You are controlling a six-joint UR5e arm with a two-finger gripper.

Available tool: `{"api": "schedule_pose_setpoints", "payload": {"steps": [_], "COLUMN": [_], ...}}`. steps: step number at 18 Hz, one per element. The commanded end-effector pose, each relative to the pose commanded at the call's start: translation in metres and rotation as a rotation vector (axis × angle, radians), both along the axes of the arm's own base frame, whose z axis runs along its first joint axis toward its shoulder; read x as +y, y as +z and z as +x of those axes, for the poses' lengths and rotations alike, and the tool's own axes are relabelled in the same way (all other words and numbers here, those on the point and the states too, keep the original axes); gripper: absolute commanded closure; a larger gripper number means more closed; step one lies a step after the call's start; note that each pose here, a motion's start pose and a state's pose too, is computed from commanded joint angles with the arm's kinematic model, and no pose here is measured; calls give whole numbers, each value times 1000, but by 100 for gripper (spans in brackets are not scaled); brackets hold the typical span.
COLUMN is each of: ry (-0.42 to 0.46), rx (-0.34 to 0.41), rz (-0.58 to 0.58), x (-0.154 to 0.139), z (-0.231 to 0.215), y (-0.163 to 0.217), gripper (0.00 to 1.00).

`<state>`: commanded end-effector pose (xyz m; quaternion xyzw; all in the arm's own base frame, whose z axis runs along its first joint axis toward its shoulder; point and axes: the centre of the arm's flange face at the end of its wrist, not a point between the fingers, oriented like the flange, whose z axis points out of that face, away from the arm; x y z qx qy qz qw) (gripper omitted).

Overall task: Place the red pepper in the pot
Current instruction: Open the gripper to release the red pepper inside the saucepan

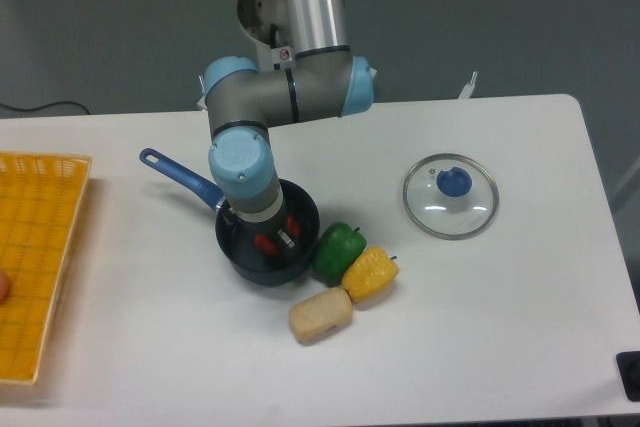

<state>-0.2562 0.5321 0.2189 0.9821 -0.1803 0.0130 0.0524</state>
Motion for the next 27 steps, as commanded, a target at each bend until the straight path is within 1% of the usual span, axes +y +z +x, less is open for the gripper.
{"api": "schedule_pose_setpoints", "payload": {"steps": [1, 4, 11, 14, 19, 27], "ry": [0, 0, 0, 0, 0, -3], "rx": [0, 0, 0, 1, 3, 4], "rz": [0, 0, 2, 1, 4, 10], "x": [0, 0, 0, 0, 0, -1], "z": [0, 0, 0, 0, 0, 6], "y": [0, 0, 1, 1, 2, 8], "gripper": [49, 42, 32, 25, 17, 17]}}
